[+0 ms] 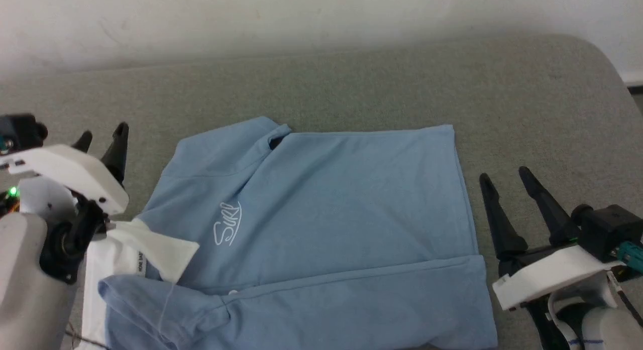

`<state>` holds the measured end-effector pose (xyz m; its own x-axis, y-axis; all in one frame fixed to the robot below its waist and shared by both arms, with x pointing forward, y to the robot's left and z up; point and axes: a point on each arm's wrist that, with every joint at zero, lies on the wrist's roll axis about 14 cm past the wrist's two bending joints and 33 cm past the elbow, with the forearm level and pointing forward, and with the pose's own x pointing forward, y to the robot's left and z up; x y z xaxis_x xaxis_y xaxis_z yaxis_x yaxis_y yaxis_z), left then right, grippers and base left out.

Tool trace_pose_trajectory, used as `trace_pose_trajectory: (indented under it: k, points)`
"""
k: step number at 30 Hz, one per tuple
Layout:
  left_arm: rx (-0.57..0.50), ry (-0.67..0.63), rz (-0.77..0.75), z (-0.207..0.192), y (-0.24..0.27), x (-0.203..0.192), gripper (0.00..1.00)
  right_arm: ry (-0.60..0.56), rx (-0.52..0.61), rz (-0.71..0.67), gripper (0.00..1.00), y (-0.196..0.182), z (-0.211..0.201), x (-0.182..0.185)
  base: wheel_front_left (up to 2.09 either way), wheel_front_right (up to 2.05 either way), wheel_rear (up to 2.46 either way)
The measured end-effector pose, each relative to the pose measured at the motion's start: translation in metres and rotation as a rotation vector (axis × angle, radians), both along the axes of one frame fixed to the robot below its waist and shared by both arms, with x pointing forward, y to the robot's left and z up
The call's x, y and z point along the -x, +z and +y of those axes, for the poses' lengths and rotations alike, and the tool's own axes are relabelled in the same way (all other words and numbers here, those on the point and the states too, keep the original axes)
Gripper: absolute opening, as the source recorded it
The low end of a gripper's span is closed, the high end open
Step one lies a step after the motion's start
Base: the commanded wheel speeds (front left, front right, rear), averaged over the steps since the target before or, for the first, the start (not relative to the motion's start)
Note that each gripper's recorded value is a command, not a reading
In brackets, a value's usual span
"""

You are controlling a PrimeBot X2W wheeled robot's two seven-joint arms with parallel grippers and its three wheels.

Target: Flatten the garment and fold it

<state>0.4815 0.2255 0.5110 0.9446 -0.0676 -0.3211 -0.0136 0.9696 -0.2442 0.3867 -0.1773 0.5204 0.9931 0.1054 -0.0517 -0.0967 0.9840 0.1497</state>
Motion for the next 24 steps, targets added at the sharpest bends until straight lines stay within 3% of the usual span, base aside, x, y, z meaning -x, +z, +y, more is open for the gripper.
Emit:
trace_pose_trajectory:
  k: [11,17,24]
  points:
    - [-0.049,-0.308,0.222,-0.079,-0.044,-0.076,1.0,-0.046,0.005,0.069,1.0,-0.029,-0.011,-0.008,0.0,0.0,0.0]
    - [-0.112,-0.463,0.418,-0.115,-0.081,-0.081,1.0,-0.096,-0.003,0.102,1.0,-0.042,-0.026,-0.004,0.0,0.0,0.0]
    - [-0.223,-0.537,0.639,-0.12,-0.129,-0.072,1.0,-0.154,-0.012,0.142,1.0,-0.056,-0.042,0.004,0.0,0.0,0.0]
